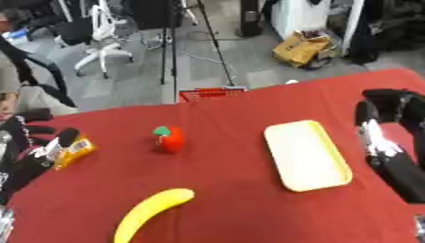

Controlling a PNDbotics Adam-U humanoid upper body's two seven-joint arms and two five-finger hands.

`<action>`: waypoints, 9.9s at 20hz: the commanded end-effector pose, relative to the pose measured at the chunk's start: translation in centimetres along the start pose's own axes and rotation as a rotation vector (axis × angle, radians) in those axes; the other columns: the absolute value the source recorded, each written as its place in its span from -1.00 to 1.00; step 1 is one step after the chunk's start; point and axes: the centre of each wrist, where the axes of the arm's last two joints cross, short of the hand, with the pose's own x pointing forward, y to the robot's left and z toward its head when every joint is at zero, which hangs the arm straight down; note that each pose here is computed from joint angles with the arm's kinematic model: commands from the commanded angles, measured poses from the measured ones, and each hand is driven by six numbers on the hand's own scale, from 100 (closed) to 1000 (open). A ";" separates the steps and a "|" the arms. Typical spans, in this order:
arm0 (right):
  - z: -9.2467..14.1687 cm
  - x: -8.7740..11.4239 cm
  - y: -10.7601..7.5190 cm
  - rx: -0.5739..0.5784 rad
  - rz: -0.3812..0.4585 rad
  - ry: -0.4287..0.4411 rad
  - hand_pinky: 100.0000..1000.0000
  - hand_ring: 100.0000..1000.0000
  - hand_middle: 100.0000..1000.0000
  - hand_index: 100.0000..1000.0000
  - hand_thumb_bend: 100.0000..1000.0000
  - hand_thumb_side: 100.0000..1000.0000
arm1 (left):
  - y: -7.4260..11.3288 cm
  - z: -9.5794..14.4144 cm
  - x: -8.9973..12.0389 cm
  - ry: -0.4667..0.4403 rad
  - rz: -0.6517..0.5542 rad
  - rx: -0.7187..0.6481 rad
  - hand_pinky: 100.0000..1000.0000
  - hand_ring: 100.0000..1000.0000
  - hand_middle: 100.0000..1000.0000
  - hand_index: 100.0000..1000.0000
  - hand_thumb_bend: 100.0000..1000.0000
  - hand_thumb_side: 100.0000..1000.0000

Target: Pick up objects on the table and place them in the box.

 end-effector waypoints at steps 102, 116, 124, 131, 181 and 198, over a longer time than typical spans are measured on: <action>-0.3 0.7 -0.3 0.008 0.002 -0.033 0.10 0.14 0.12 0.44 -0.65 0.26 | -9.2 -5.0 -0.1 -0.060 -0.888 -0.941 0.31 0.12 -0.01 0.33 0.45 -0.39; -0.2 0.7 -0.3 0.008 0.001 -0.032 0.10 0.13 0.12 0.44 -0.65 0.26 | -10.0 -4.8 -0.9 -0.042 -0.845 -0.995 0.26 -0.04 -0.14 0.13 -0.43 -0.65; -0.2 0.7 -0.3 0.007 0.002 -0.032 0.10 0.13 0.12 0.43 -0.65 0.26 | -10.2 -4.8 -1.0 -0.043 -0.854 -1.050 -0.02 -0.46 -0.40 -0.10 -0.81 -0.79; -0.2 0.7 -0.3 0.005 0.003 -0.031 0.10 0.13 0.12 0.43 -0.65 0.26 | -9.8 -5.2 -0.5 -0.054 -0.830 -1.009 -0.16 -0.74 -0.57 -0.26 -1.00 -0.91; -0.1 0.7 -0.1 0.008 -0.007 -0.026 0.10 0.13 0.12 0.43 -0.64 0.26 | -13.1 -9.1 -0.2 -0.044 -0.933 -0.938 0.01 -0.37 -0.30 -0.05 -0.45 -0.74; -0.1 0.7 -0.1 0.010 -0.010 -0.024 0.10 0.13 0.12 0.43 -0.64 0.26 | -12.3 -11.1 6.5 -0.155 -0.741 -0.843 -0.22 -0.70 -0.61 -0.34 -0.85 -0.77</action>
